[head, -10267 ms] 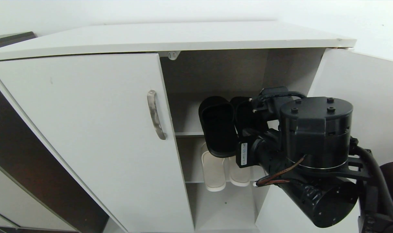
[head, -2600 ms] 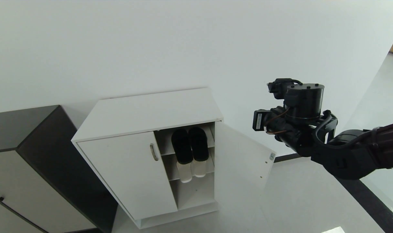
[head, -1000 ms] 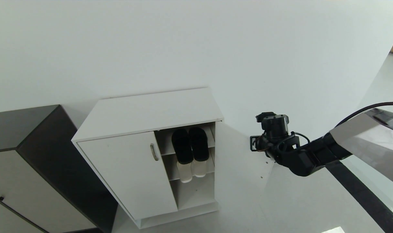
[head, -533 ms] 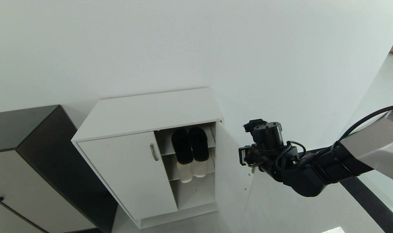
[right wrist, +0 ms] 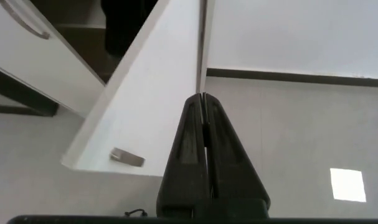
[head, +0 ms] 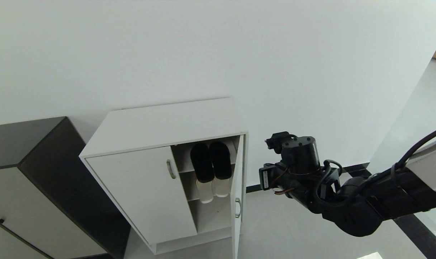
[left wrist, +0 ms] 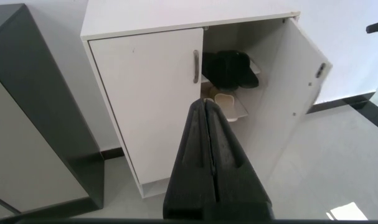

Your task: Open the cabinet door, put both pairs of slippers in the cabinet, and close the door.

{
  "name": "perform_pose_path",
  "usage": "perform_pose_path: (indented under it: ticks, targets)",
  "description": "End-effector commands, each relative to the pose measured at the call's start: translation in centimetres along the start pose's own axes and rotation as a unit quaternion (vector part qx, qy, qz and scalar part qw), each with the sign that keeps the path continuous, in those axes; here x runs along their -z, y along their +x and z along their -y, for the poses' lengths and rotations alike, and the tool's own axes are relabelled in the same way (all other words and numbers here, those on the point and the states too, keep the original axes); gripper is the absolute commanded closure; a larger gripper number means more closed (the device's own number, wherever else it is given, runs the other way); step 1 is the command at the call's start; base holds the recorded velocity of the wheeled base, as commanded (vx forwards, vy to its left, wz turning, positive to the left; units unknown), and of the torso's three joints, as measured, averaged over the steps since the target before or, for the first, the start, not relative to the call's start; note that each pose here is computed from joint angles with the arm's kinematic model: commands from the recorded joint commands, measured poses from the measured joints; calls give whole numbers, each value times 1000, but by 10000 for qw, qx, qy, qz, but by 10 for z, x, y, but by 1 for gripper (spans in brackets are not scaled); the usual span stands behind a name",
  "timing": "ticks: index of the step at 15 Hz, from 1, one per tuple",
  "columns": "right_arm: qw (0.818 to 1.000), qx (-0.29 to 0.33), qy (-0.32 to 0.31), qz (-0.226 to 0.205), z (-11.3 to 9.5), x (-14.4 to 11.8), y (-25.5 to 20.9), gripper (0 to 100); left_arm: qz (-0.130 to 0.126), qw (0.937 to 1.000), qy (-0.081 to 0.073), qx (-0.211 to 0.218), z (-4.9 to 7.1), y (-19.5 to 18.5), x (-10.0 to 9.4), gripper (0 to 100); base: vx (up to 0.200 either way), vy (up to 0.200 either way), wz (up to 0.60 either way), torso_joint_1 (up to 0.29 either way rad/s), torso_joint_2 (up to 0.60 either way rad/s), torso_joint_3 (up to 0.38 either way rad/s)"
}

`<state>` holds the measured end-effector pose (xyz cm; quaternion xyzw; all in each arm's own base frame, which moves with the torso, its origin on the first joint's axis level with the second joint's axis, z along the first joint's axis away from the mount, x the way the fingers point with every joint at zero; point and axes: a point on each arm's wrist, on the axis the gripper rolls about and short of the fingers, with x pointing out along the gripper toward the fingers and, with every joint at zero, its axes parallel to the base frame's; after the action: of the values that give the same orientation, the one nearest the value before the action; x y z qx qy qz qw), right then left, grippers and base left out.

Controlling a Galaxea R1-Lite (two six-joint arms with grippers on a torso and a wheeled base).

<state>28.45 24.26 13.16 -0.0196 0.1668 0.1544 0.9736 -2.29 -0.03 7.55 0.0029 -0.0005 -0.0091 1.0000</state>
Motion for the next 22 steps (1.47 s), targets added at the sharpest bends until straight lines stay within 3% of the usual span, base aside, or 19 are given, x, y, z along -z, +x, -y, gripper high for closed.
perform_pose_path:
  ticks: [1, 3, 9, 15, 17, 20, 22]
  targets:
    - [10000, -27, -13, 5, 0, 0, -3, 100, -4, 10000, 2, 1, 0, 0, 0, 100, 0, 0, 0, 0, 0, 0]
    - [10000, -39, -31, -9, -1, 1, -3, 100, -4, 10000, 2, -7, 0, 0, 0, 100, 0, 0, 0, 0, 0, 0]
    - [9998, -94, -145, -30, -5, 3, -4, 100, -4, 10000, 2, -7, 0, 0, 0, 100, 0, 0, 600, 2, 2, -2]
    - [9995, -141, -298, 20, -1, 11, -7, 100, -4, 10000, 2, -7, 0, 0, 0, 100, 0, 0, 0, 0, 0, 0]
    - [9974, -653, -265, 163, 9, 17, -7, 100, -4, 10000, 10, -7, 0, 0, 0, 100, 0, 0, 0, 0, 0, 0]
    - [9792, -2006, -296, -10, 32, 42, -4, 100, -4, 10000, 10, -7, 0, 0, 0, 100, 0, 0, 0, 0, 0, 0]
    - [9763, -2143, -303, 10, 41, 53, 10, 100, -4, 10000, 2, -7, 0, 0, 0, 100, 100, 0, 0, -1, 1, 1]
